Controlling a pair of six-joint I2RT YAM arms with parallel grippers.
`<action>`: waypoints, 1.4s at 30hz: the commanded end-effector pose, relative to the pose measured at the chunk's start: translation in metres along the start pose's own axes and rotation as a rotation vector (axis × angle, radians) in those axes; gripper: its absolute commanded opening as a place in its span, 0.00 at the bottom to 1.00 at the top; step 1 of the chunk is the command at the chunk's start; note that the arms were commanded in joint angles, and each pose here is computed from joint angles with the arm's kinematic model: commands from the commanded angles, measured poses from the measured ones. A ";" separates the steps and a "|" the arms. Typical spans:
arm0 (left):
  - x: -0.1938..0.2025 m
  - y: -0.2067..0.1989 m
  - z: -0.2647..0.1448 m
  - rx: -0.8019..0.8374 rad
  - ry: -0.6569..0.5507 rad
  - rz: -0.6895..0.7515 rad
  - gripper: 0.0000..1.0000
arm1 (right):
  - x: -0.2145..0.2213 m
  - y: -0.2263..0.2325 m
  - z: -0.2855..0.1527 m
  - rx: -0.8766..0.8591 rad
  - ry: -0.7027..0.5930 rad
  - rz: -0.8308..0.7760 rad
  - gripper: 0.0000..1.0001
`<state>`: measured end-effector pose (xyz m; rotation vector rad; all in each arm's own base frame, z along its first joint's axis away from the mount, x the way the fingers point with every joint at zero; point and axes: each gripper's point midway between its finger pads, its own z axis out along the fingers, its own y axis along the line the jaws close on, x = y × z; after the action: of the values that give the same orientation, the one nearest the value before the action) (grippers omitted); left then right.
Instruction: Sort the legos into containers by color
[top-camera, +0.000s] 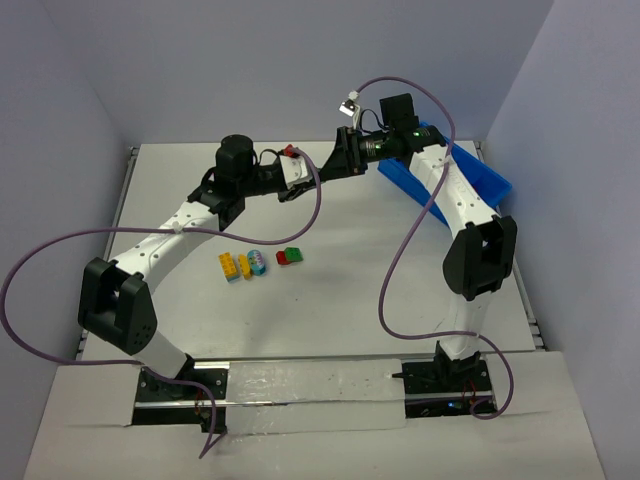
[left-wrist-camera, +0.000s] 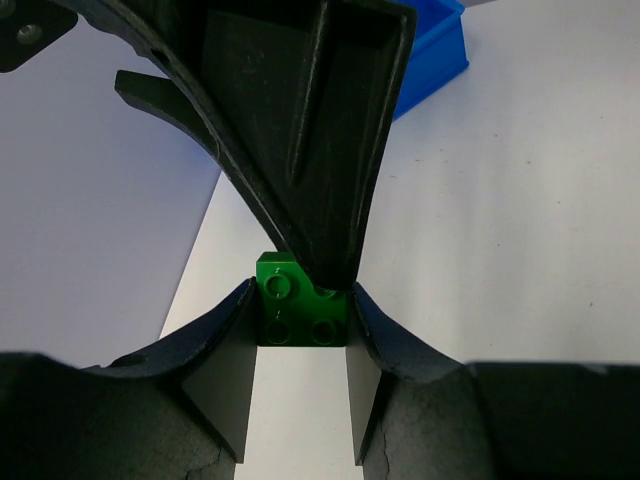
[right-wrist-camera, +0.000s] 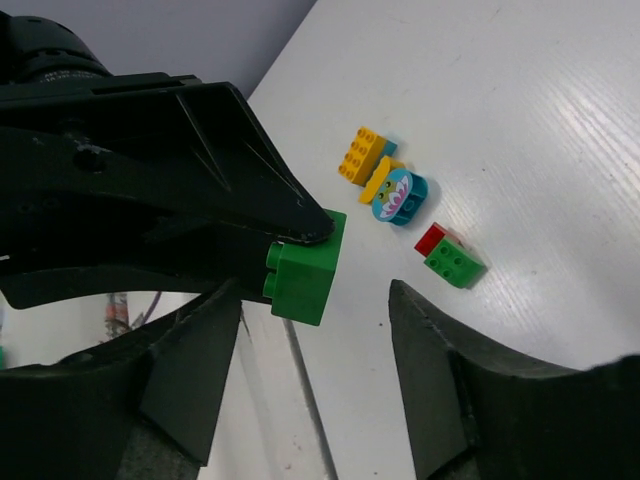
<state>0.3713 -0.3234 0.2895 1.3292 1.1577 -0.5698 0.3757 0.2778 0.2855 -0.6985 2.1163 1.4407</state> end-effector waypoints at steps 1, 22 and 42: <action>-0.028 0.010 -0.003 -0.032 -0.064 0.048 0.08 | -0.004 0.008 0.004 -0.036 -0.004 -0.014 0.61; -0.020 0.019 0.002 -0.075 -0.029 -0.022 0.57 | -0.021 0.003 0.012 -0.024 -0.039 -0.011 0.00; 0.047 0.073 -0.067 -0.391 0.194 -0.449 0.99 | -0.094 -0.290 -0.182 1.018 -0.436 0.064 0.00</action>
<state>0.4304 -0.2405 0.2858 0.8990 1.5926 -0.5291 0.5780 0.0725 0.1871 0.0285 2.2436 0.5609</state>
